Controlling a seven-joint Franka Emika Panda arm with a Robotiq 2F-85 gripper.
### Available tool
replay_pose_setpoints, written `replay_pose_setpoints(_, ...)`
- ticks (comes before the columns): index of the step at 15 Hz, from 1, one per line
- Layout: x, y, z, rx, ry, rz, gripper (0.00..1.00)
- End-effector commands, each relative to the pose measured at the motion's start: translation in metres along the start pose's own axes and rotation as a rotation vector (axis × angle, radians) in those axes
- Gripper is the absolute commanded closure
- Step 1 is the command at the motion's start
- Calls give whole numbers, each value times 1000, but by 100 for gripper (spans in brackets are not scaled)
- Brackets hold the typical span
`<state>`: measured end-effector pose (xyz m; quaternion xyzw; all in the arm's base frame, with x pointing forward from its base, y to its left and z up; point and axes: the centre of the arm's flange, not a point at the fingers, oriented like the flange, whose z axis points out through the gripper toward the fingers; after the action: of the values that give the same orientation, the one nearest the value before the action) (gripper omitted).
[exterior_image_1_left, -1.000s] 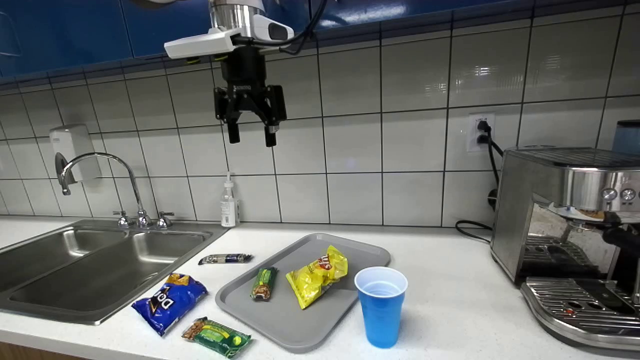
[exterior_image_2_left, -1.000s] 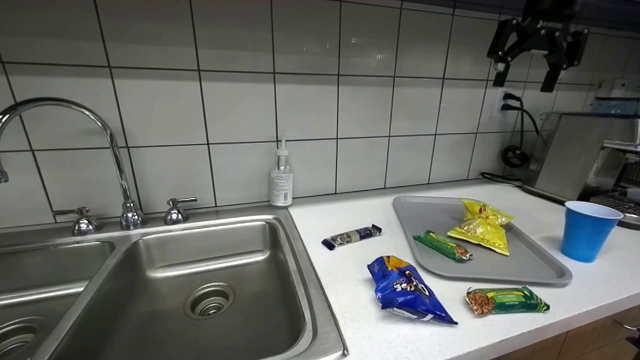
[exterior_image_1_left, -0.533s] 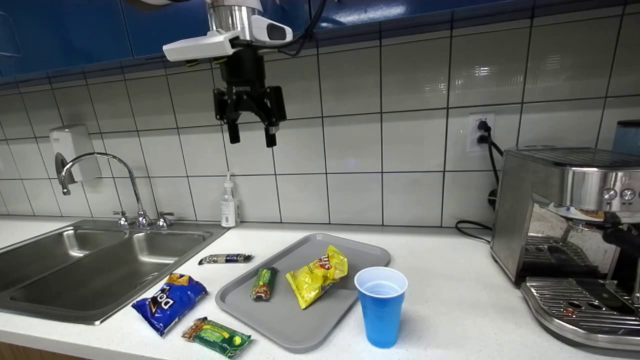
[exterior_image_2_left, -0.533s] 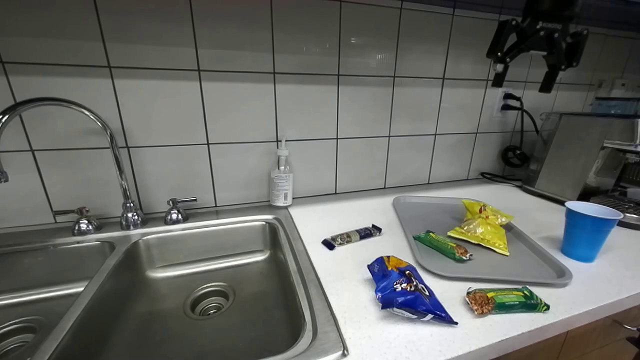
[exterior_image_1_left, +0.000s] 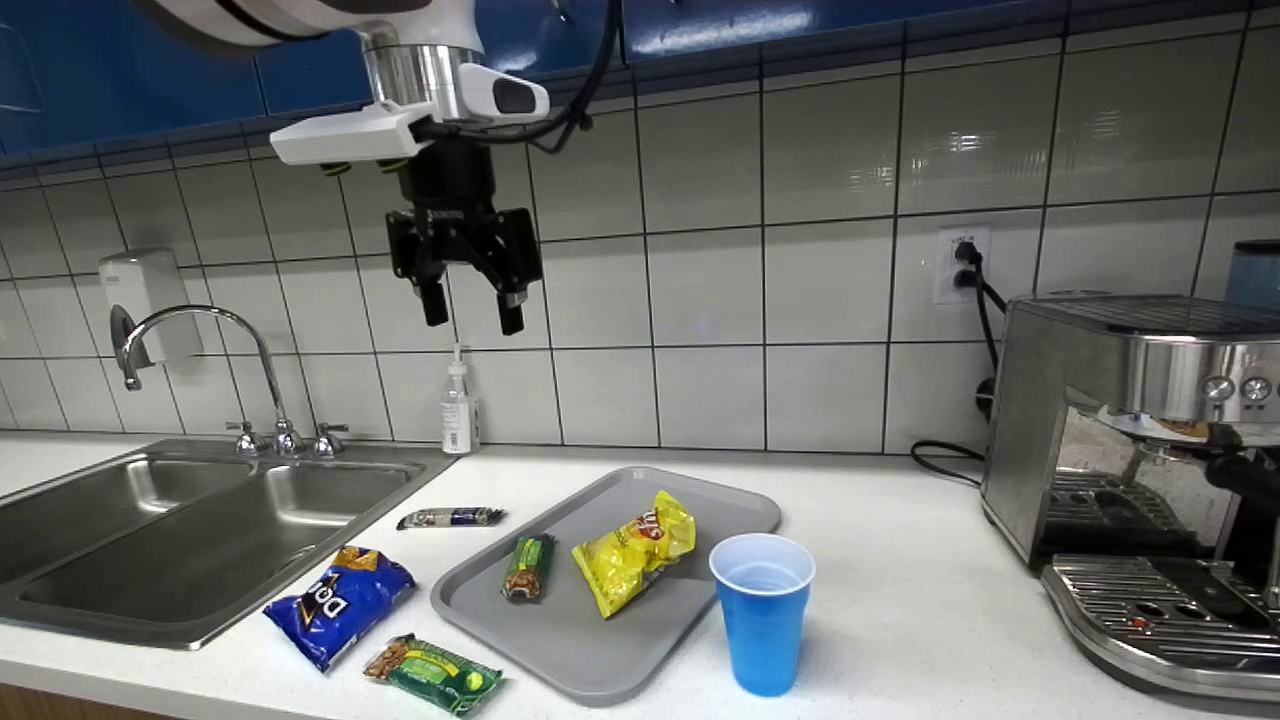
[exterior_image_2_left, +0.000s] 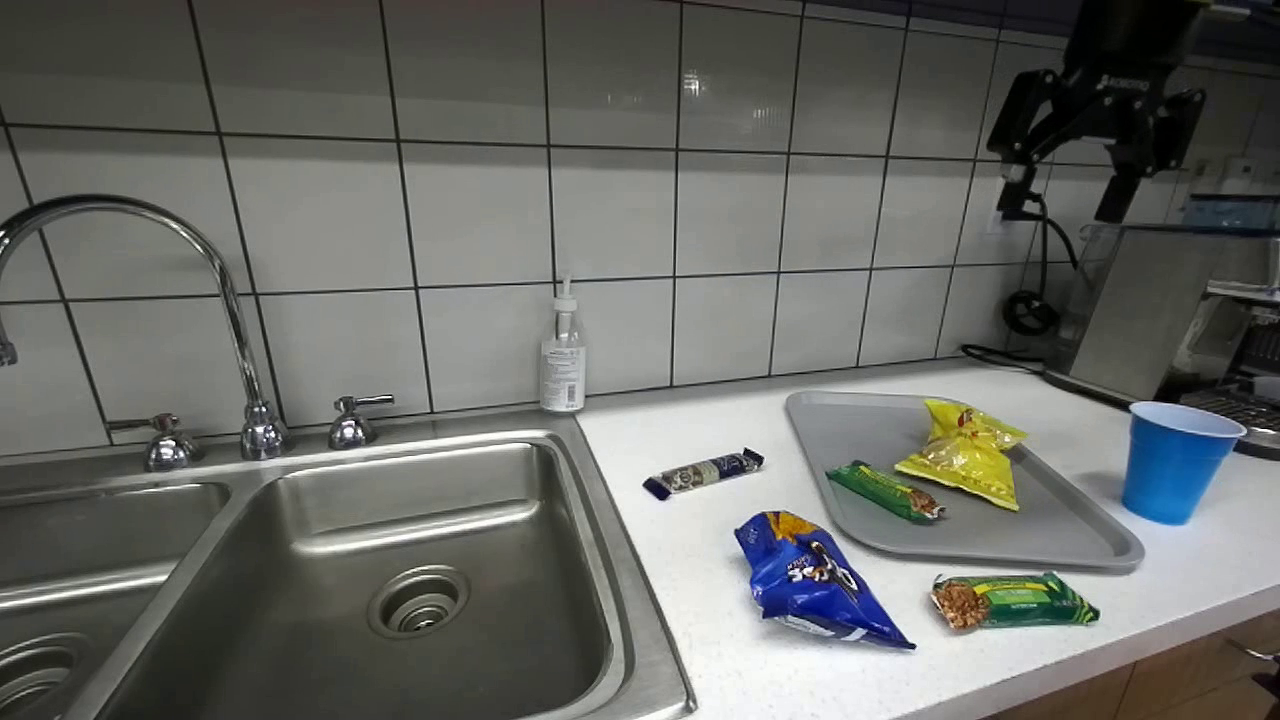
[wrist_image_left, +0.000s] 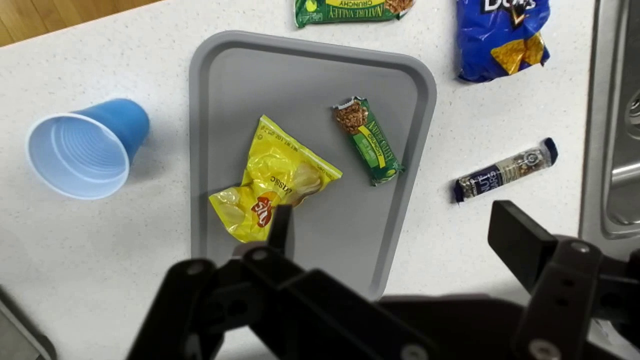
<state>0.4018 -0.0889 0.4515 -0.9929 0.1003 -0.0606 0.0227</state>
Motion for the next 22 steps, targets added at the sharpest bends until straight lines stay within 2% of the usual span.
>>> replay_pose_setpoints(1, -22, -2, 18, -37, 22, 19, 0)
replay_pose_setpoints(12, -1, 18, 76, -57, -3, 204, 0)
replay_pose_setpoints(17, 20, 27, 104, -64, -25, 275, 0)
replay_pose_setpoints(22, 52, 28, 129, -65, -30, 281, 0)
